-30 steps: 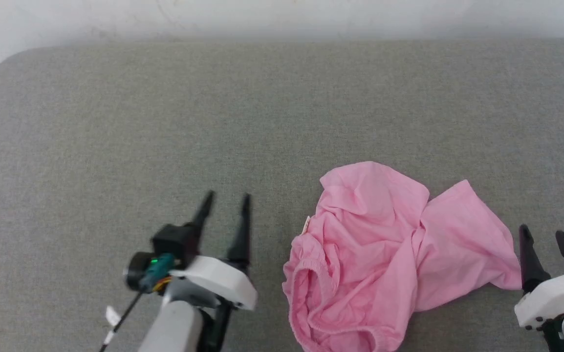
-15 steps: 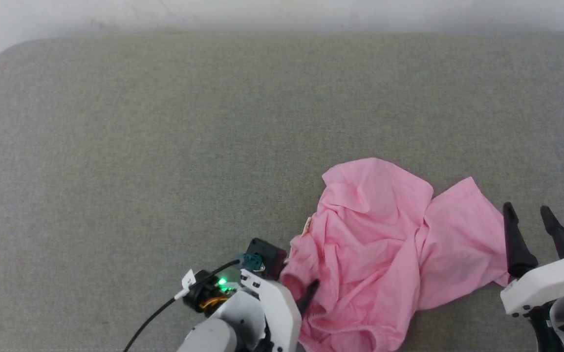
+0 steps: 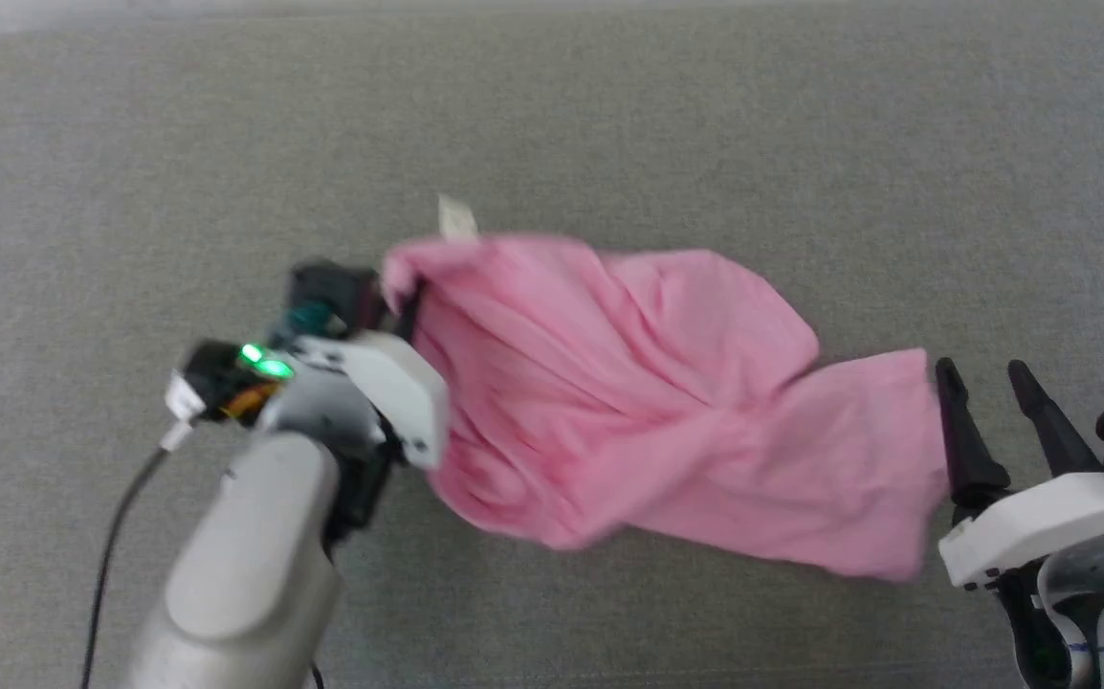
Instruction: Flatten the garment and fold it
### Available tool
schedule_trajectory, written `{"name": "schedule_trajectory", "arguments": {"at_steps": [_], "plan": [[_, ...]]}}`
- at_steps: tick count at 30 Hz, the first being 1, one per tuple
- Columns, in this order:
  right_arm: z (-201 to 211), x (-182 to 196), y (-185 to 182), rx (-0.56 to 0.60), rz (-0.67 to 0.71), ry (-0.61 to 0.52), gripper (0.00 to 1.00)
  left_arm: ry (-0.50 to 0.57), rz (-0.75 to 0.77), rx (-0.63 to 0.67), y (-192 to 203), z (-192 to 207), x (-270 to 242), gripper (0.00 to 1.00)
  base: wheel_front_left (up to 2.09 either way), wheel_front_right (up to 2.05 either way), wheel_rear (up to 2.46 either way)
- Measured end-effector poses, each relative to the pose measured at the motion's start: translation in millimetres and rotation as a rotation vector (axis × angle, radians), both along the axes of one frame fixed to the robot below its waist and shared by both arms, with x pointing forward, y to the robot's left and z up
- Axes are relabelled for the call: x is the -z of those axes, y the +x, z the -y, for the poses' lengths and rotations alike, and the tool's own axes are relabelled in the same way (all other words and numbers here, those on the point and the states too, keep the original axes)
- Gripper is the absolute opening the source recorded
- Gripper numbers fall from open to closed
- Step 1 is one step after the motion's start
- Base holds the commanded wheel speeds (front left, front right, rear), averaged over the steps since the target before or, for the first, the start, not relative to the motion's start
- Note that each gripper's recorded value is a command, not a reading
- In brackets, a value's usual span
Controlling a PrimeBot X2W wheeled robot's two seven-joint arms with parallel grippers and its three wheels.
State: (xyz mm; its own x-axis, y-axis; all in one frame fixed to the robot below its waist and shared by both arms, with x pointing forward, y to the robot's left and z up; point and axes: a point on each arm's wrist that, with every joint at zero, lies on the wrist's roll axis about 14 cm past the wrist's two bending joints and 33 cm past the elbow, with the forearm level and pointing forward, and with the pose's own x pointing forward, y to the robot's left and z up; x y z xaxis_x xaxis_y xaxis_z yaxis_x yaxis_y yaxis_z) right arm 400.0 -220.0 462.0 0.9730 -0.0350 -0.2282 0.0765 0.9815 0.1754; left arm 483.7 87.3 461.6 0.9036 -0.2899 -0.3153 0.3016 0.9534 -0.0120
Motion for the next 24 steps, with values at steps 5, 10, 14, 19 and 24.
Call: {"name": "schedule_trajectory", "arguments": {"at_steps": [5,10,14,19,24], "plan": [[0,7,3,0.002,-0.017,0.005,1.0,-0.009,0.145,-0.156,54,-41,-30,0.0,0.0,0.0,0.0],[-1,16,5,-0.001,-0.038,0.005,1.0,-0.059,0.15,-0.261,86,-63,-25,0.0,0.0,0.0,0.0],[-1,20,5,0.0,-0.05,0.004,1.0,-0.091,0.112,-0.261,88,-61,-4,1.0,0.0,0.0,0.0],[-4,18,7,-0.01,-0.043,0.001,1.0,-0.13,0.153,-0.25,72,-53,2,1.0,0.0,0.0,0.0],[-14,9,11,-0.043,-0.022,-0.001,1.0,-0.172,0.183,-0.22,34,-40,3,1.0,0.0,0.0,0.0]]}}
